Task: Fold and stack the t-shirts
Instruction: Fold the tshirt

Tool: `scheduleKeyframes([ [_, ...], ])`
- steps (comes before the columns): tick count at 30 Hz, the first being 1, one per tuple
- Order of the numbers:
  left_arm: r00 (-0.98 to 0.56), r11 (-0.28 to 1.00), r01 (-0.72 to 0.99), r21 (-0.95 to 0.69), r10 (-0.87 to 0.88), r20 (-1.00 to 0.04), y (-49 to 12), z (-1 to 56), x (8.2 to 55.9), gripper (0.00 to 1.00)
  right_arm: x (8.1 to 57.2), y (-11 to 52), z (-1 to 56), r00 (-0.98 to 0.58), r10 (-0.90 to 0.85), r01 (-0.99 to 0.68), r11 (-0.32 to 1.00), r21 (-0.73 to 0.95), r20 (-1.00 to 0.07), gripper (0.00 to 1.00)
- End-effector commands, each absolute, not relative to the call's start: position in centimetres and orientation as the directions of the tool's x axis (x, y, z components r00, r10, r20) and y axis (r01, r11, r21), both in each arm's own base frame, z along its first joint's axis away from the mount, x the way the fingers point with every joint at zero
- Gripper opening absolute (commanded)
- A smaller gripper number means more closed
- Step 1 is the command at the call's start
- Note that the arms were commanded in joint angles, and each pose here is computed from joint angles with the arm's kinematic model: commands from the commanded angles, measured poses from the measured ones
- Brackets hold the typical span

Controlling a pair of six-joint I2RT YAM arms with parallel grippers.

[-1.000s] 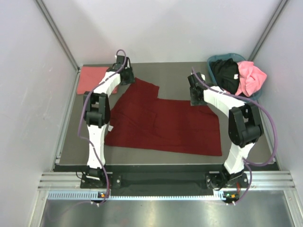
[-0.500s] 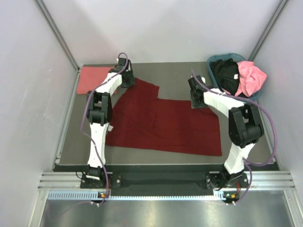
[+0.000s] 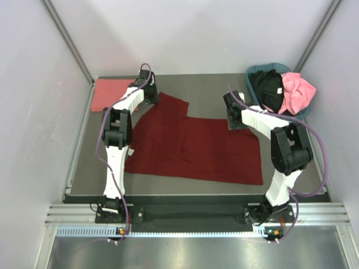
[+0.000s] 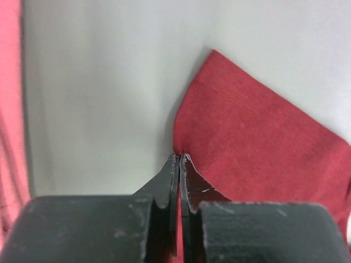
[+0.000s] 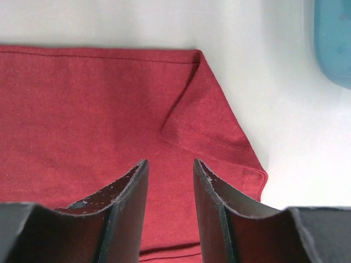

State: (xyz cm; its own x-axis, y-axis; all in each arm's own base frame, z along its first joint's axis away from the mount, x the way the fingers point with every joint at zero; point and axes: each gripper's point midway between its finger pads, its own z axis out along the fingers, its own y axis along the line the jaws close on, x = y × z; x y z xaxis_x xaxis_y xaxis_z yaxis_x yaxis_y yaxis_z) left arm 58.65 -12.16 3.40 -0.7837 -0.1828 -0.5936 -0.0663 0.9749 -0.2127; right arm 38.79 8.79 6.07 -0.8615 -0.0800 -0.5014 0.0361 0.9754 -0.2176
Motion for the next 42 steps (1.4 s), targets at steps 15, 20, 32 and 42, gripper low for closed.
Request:
scheduleKeyframes([
  [15,-0.734,0.946,-0.012,-0.324,-0.228,-0.639,-13.8,8.7,58.2,0.0,41.8,7.8,4.4,-0.857,-0.097,0.045,0.964,-0.262,-0.506,0.38],
  [20,-0.722,0.945,-0.011,-0.326,-0.233,-0.652,-13.7,9.7,58.3,0.0,42.1,7.0,4.3,-0.857,-0.095,0.06,0.958,-0.281,-0.506,0.34],
  [32,-0.692,0.946,-0.023,-0.322,-0.248,-0.678,-13.2,11.9,58.3,0.0,42.0,5.1,6.6,-0.837,-0.102,0.107,0.933,-0.343,-0.538,0.0],
  [42,-0.666,0.954,-0.045,-0.296,-0.249,-0.703,-12.3,13.5,57.4,0.0,40.6,3.2,8.0,-0.836,-0.073,0.162,0.915,-0.371,-0.544,0.0],
])
